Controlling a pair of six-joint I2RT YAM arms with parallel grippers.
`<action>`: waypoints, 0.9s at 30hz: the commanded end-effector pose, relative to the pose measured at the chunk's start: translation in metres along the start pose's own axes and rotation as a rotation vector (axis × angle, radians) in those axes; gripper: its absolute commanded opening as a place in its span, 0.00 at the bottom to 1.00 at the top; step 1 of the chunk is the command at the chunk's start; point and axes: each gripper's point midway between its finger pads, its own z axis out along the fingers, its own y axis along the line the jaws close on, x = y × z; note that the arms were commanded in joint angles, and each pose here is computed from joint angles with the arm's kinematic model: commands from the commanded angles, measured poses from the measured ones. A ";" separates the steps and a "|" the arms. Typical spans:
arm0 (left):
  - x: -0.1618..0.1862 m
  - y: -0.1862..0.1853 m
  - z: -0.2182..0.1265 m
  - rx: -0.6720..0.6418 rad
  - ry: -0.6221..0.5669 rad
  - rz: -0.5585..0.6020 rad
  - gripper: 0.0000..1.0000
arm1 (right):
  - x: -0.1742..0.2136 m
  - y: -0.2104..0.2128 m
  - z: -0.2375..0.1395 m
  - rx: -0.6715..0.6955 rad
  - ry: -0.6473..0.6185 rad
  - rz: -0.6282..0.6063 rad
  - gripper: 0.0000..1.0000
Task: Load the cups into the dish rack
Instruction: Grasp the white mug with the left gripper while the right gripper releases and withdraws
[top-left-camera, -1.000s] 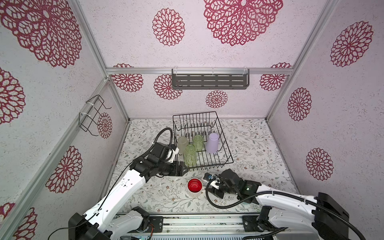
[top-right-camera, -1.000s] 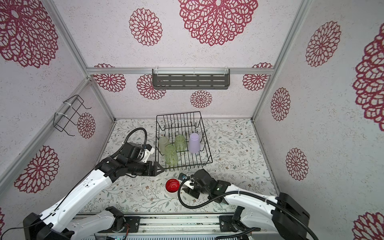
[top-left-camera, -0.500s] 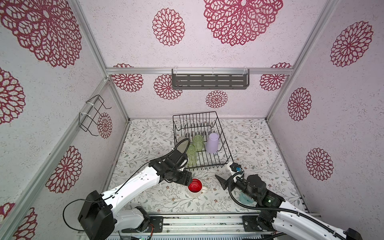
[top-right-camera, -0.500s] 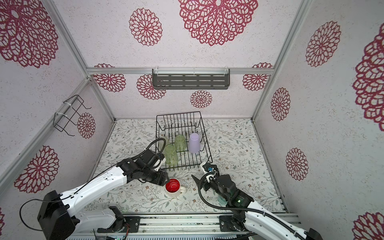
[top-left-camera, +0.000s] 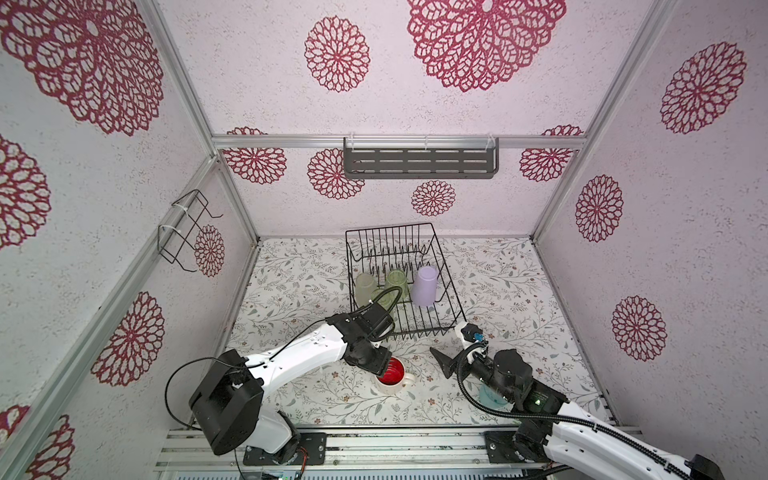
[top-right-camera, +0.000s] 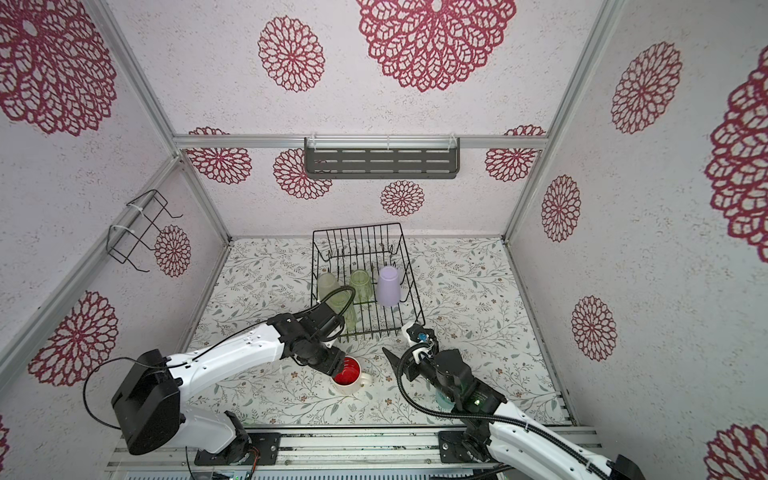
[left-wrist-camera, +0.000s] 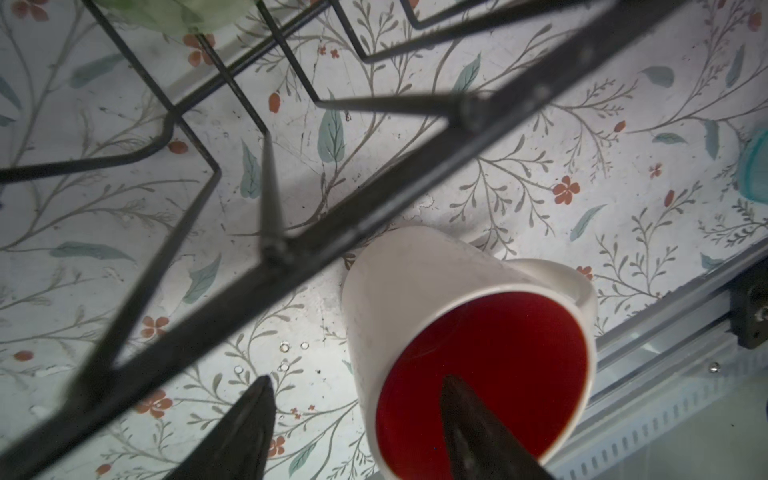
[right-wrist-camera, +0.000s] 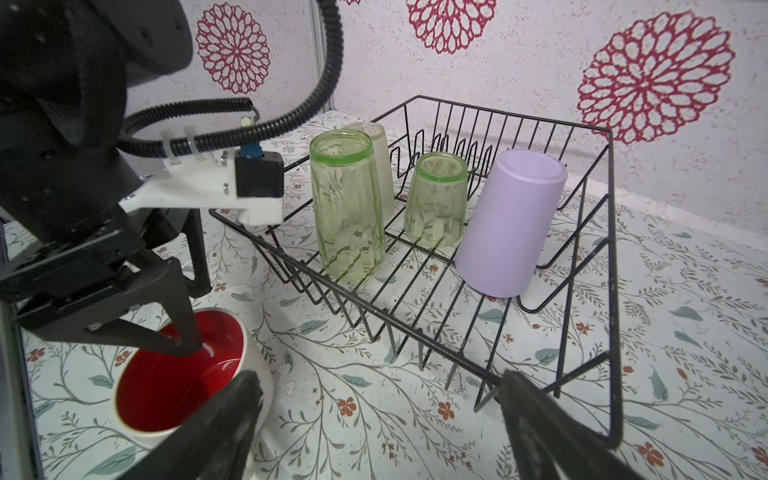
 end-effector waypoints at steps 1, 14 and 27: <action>-0.001 -0.002 0.003 -0.032 -0.016 0.048 0.61 | -0.012 -0.007 0.001 0.037 -0.052 -0.007 0.93; -0.004 -0.012 0.013 -0.121 -0.065 0.155 0.25 | -0.018 -0.012 0.000 0.067 -0.071 -0.019 0.93; -0.033 -0.033 -0.031 0.032 -0.243 0.176 0.00 | -0.014 -0.016 0.007 0.097 -0.014 0.031 0.93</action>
